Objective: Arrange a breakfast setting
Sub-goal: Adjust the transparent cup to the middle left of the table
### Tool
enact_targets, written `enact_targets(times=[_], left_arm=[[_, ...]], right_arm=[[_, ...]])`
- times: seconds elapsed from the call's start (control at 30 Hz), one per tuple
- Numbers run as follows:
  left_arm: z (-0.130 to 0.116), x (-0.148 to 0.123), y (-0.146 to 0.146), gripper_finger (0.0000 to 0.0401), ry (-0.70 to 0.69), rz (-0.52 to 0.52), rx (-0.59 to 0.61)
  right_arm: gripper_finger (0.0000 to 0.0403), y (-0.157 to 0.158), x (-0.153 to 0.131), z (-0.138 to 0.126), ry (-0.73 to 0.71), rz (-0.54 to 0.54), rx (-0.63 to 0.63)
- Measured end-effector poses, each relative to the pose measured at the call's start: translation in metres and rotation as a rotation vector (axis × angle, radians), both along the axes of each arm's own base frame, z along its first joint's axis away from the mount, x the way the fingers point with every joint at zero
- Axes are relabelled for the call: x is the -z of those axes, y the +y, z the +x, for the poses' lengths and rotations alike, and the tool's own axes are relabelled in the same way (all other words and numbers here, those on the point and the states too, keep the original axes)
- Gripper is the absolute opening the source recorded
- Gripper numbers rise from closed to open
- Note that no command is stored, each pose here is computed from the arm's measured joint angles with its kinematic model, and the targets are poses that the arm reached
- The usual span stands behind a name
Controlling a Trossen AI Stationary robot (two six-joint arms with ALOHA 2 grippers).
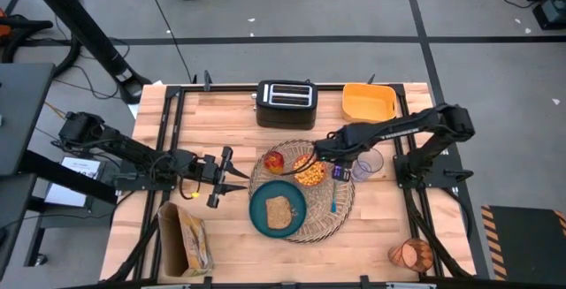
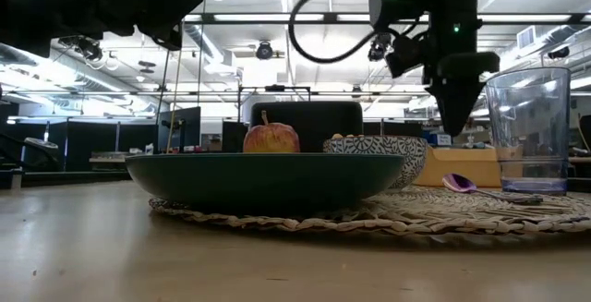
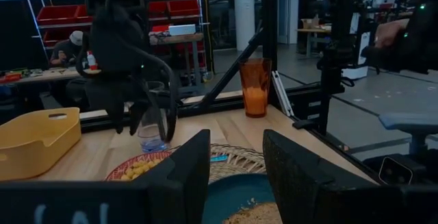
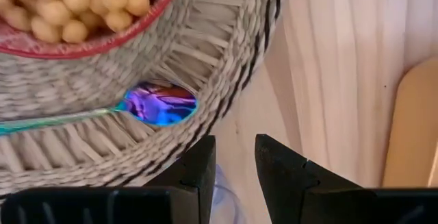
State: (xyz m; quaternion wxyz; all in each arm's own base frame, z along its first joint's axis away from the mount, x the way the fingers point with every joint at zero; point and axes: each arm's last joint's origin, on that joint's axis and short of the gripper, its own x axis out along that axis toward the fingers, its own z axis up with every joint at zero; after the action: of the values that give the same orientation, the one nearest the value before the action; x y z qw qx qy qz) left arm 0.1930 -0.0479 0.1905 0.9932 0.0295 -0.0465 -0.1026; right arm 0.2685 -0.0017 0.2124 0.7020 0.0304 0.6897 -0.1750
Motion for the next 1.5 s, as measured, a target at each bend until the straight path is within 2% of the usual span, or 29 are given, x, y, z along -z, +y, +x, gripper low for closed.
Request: enact_targets(times=[0.4,0.73,1.23,1.5], left_arm=[[0.000,0.000,0.000,0.0144,0.004,-0.001,0.001],[0.000,0.000,0.000,0.0144,0.005,-0.001,0.001],[0.000,0.001,0.000,0.0144,0.009,-0.002,0.001],[0.000,0.001,0.000,0.0144,0.010,-0.005,0.001]], right_arm=[[0.0110,0.000,0.007,-0.005,0.109,-0.002,0.007],[0.0109,0.000,0.018,-0.023,0.241,-0.004,0.049],[0.0110,0.001,0.014,-0.040,0.411,-0.011,0.115],[0.0110,0.005,0.014,-0.041,0.421,0.008,0.108]])
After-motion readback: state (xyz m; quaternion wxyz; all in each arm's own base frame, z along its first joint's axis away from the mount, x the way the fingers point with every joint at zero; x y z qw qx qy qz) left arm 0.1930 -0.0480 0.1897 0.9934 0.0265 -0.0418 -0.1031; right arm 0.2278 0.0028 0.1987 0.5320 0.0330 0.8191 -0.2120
